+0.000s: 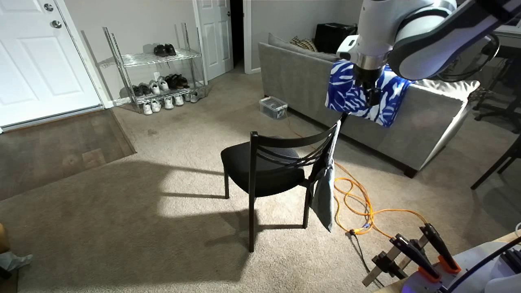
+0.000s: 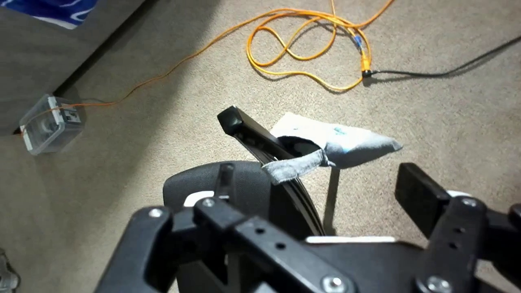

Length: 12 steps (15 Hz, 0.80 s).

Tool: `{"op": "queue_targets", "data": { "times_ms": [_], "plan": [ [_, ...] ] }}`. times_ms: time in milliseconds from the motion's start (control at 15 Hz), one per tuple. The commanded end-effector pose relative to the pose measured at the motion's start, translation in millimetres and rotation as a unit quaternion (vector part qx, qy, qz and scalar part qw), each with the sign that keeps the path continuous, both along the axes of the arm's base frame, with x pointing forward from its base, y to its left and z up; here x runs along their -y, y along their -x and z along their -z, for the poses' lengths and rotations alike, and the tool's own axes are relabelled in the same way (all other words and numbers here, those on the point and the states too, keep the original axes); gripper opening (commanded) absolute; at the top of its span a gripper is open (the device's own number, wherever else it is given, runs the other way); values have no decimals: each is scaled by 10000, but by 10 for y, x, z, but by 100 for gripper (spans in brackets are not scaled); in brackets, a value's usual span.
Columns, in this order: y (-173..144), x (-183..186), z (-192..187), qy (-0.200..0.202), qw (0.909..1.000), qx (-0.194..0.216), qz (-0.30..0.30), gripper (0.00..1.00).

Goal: Remove the grey tote bag from the right side to the left side of the chair

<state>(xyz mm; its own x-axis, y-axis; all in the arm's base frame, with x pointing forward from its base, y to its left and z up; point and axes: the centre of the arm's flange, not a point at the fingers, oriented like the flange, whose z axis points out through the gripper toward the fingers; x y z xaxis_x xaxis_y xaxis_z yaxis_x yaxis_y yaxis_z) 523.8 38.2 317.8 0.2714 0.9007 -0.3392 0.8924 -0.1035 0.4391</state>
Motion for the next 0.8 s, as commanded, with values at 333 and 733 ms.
{"op": "queue_targets", "data": {
  "times_ms": [333,733],
  "plan": [
    [652,-36,541,1604,9637,36,-2133,100],
    [792,-4,801,1880,9521,-518,-2357,100]
  ]
}}
